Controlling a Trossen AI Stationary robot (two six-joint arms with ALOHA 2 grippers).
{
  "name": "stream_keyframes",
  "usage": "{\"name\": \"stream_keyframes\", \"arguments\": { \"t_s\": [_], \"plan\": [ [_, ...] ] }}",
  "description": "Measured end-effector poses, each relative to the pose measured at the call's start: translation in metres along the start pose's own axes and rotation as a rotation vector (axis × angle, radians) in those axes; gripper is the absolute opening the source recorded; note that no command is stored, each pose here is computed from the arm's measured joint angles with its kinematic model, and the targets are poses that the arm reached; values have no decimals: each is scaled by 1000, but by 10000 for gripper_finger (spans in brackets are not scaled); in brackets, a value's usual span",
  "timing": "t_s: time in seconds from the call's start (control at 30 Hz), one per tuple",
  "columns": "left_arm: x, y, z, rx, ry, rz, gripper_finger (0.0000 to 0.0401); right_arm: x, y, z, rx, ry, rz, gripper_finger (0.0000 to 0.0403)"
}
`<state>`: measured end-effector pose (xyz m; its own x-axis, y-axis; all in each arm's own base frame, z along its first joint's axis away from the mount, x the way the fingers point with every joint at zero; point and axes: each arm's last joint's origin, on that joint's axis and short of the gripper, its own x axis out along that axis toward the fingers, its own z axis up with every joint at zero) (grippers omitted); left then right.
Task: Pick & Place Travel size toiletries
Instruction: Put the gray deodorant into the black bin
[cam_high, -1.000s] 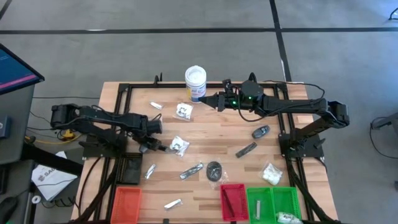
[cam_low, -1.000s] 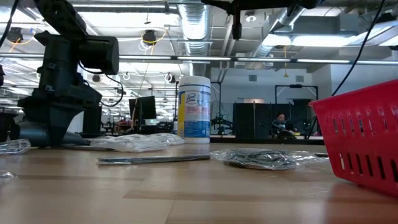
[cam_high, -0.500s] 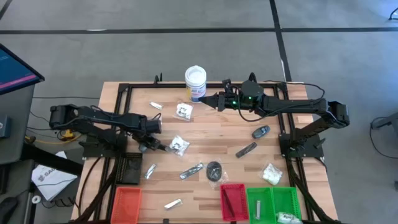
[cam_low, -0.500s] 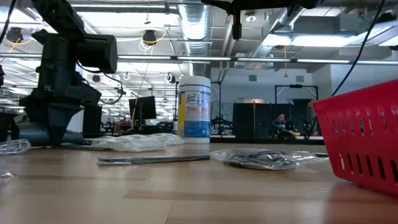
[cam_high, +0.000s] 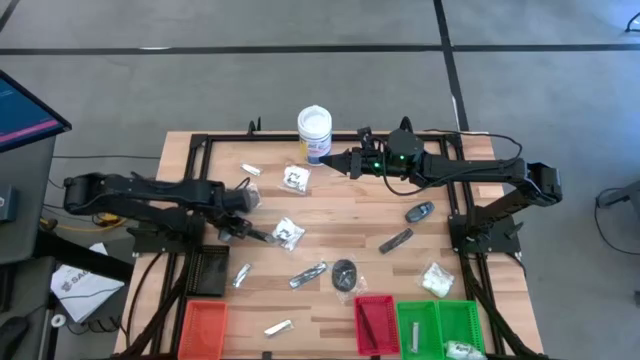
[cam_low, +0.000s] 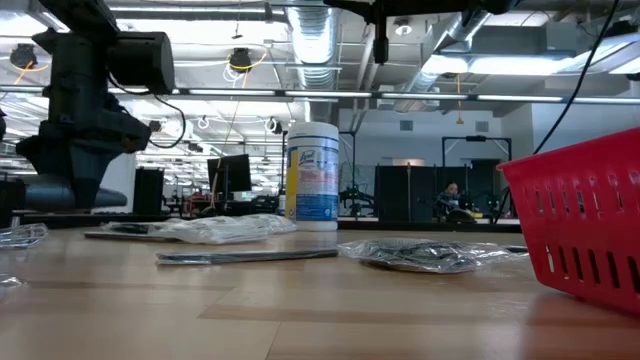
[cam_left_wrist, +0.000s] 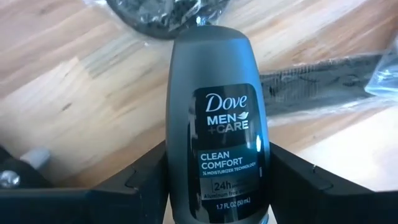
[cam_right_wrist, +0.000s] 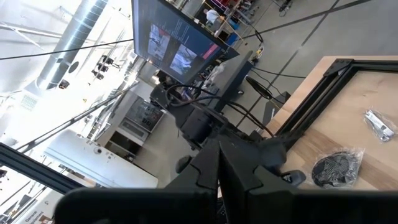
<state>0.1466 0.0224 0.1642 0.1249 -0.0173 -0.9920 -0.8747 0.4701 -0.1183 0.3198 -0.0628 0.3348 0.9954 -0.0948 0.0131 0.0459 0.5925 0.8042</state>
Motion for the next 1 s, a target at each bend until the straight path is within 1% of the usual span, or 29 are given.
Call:
{"name": "stream_keyframes", "arguments": {
  "t_s": [0.37,0.53,0.63,0.83,1.0],
  "plan": [
    [-22,8,-9,-94,1,-108,204,0,0,0,0,0,1,0],
    [-43,3,-6,-88,-18,-134,204,0,0,0,0,-1,2,0],
    [-57,-3,-3,-73,-45,-169,204,0,0,0,0,-3,2,0],
    [-83,-5,-2,-92,-56,-164,204,0,0,1,-1,-4,4,0],
    [-98,-8,-8,-117,-39,-157,204,0,0,0,7,-1,6,0]
  ]
}}
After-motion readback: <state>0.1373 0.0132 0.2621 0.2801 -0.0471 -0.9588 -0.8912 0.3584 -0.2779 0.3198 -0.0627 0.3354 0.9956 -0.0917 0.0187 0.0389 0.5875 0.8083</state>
